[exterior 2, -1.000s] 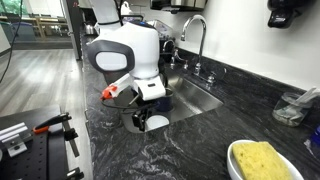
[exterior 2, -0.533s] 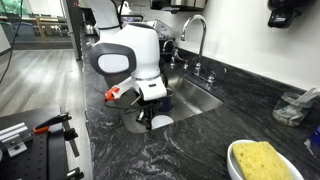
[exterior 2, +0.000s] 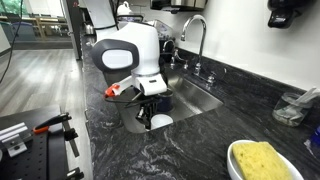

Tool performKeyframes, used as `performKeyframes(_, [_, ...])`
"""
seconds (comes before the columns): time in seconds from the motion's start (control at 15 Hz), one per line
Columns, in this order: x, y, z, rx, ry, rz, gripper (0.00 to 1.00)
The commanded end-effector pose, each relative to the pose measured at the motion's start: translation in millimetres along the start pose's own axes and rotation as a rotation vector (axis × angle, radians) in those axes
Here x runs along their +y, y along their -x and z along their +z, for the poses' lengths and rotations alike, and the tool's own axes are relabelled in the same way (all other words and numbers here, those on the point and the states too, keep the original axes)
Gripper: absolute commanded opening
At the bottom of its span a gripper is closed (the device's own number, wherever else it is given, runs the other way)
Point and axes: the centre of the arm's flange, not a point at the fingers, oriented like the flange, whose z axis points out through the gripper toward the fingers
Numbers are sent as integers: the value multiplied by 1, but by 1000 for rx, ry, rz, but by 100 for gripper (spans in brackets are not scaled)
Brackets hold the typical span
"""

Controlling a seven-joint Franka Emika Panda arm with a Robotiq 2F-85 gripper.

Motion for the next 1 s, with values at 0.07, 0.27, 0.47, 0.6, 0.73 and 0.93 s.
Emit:
performKeyframes(0.07, [-28, 10, -3, -53, -20, -116, 3])
performKeyframes(0.27, [-49, 29, -8, -44, -72, -228, 3])
performKeyframes(0.47, [-65, 49, -10, -51, -113, -367, 3])
performKeyframes(0.6, [-74, 61, -10, -69, -142, -478, 3])
performKeyframes(0.73, [-80, 75, -9, -95, -166, -586, 3])
performKeyframes(0.93, [-85, 97, -13, -113, -195, -751, 3])
